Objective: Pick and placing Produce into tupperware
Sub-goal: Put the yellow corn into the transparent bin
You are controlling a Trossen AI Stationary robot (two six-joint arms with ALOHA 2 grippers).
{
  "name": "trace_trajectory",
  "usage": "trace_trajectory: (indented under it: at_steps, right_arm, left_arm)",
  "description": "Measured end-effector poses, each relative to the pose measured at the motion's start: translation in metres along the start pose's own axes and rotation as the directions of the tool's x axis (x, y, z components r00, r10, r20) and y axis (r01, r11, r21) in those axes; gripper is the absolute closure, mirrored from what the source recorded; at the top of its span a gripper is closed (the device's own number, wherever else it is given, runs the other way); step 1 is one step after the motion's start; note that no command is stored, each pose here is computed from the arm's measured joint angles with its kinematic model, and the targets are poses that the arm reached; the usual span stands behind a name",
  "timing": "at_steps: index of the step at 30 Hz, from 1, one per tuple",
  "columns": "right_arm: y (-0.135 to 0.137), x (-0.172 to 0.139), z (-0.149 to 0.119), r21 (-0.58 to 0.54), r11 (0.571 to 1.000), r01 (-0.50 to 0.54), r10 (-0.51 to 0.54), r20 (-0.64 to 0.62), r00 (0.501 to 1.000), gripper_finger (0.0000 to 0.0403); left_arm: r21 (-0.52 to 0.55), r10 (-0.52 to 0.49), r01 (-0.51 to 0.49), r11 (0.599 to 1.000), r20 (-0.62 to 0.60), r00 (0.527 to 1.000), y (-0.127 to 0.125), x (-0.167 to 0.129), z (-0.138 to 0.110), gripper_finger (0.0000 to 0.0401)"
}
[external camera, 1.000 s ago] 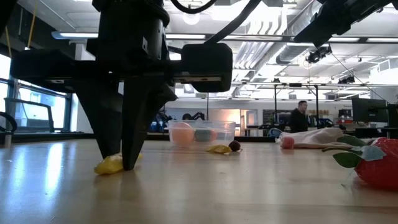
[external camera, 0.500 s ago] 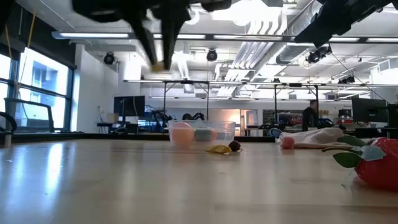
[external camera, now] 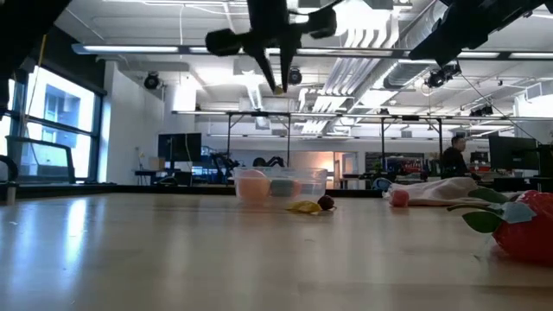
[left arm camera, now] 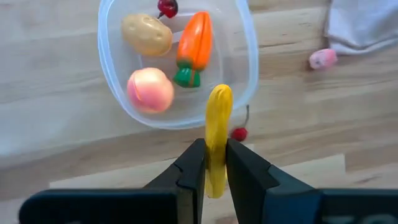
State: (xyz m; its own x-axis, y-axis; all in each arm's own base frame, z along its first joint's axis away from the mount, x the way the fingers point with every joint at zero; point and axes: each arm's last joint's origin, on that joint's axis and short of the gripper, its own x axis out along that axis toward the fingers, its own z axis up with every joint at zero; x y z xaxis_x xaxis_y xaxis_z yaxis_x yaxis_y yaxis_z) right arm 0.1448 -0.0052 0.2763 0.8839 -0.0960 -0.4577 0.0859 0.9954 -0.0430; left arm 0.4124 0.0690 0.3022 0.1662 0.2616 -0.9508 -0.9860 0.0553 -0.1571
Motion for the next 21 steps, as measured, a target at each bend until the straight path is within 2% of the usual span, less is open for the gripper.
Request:
trace_trajectory:
  at_steps: [4,8,14,21]
  right_arm:
    - [0.000,0.000,0.000,0.000,1.000,0.000,0.000,0.000,1.000,0.0402]
    - [0.000,0.000,0.000,0.000,1.000,0.000,0.000,0.000,1.000,0.0402]
    - [0.000,0.000,0.000,0.000,1.000,0.000,0.000,0.000,1.000,0.0402]
    - [0.000,0.000,0.000,0.000,1.000,0.000,0.000,0.000,1.000,0.0402]
  left_arm:
    - [0.011,0.021,-0.020,1.000,-0.103,0.994,0.008,0.022,0.032,0.0350]
    - [0.017,0.018,-0.016,1.000,-0.160,0.987,0.014,0.046,0.047,0.0350]
    - [0.025,-0.016,0.021,0.999,-0.193,0.981,0.021,0.080,0.055,0.0350]
    - [0.018,-0.021,0.025,1.000,-0.208,0.978,0.028,0.109,0.049,0.0350]
